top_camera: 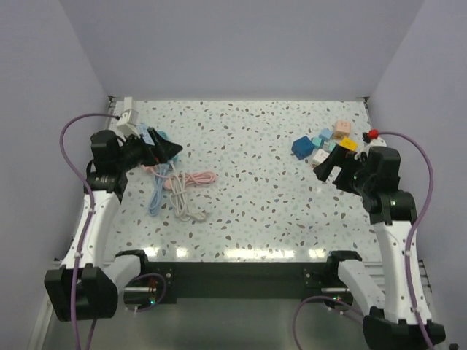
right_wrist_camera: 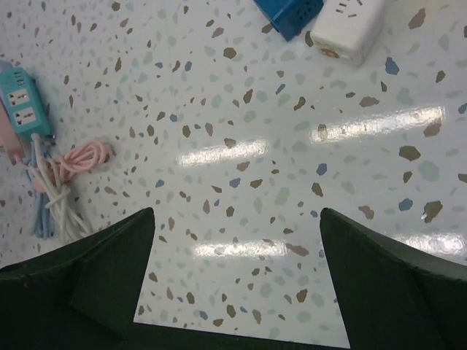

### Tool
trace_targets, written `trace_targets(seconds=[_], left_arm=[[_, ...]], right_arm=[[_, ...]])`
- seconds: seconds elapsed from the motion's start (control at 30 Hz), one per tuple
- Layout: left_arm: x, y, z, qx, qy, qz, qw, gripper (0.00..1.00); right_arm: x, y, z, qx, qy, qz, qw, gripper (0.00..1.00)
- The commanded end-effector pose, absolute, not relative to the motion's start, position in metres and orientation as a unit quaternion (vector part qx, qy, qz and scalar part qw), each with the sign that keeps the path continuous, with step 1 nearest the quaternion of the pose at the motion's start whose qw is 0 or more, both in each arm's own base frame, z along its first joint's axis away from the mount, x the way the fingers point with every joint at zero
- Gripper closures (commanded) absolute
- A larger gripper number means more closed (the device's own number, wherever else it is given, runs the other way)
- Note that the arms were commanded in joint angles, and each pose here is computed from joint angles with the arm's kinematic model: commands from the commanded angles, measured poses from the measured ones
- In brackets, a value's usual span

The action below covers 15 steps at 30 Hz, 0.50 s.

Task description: Pull the plug off the socket

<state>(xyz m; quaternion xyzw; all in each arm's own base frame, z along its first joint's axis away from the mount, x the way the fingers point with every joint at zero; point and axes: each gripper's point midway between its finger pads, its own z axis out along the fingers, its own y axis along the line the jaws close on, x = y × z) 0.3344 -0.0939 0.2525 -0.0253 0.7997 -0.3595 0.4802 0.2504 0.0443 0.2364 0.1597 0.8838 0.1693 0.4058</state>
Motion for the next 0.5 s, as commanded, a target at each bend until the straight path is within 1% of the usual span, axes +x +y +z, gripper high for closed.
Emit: trace_targets(seconds=[0.0, 0.03, 0.07, 0.17, 0.47], left_arm=[[0.308, -0.111, 0.258, -0.001, 0.774, -0.391, 0.498, 0.0], [0.303, -0.114, 0.255, -0.001, 0.774, -0.397, 0.493, 0.0], [0.298, -0.116, 0.247, -0.003, 0.779, -0.401, 0.483, 0.0], [0.288, -0.118, 0.243, 0.005, 0.783, -0.399, 0.478, 0.0], [0.274, -0.126, 0.248, 0.035, 0.783, -0.404, 0.472, 0.0]], right_arm=[[0.212, 0.035, 0.241, 0.176, 0.884, 0.139, 0.41, 0.01], [0.204, 0.033, 0.246, 0.183, 0.879, 0.137, 0.418, 0.01], [0.195, 0.027, 0.254, 0.189, 0.868, 0.126, 0.441, 0.01], [0.174, 0.024, 0.267, 0.197, 0.854, 0.124, 0.466, 0.01], [0.153, 0.031, 0.272, 0.179, 0.86, 0.134, 0.459, 0.01]])
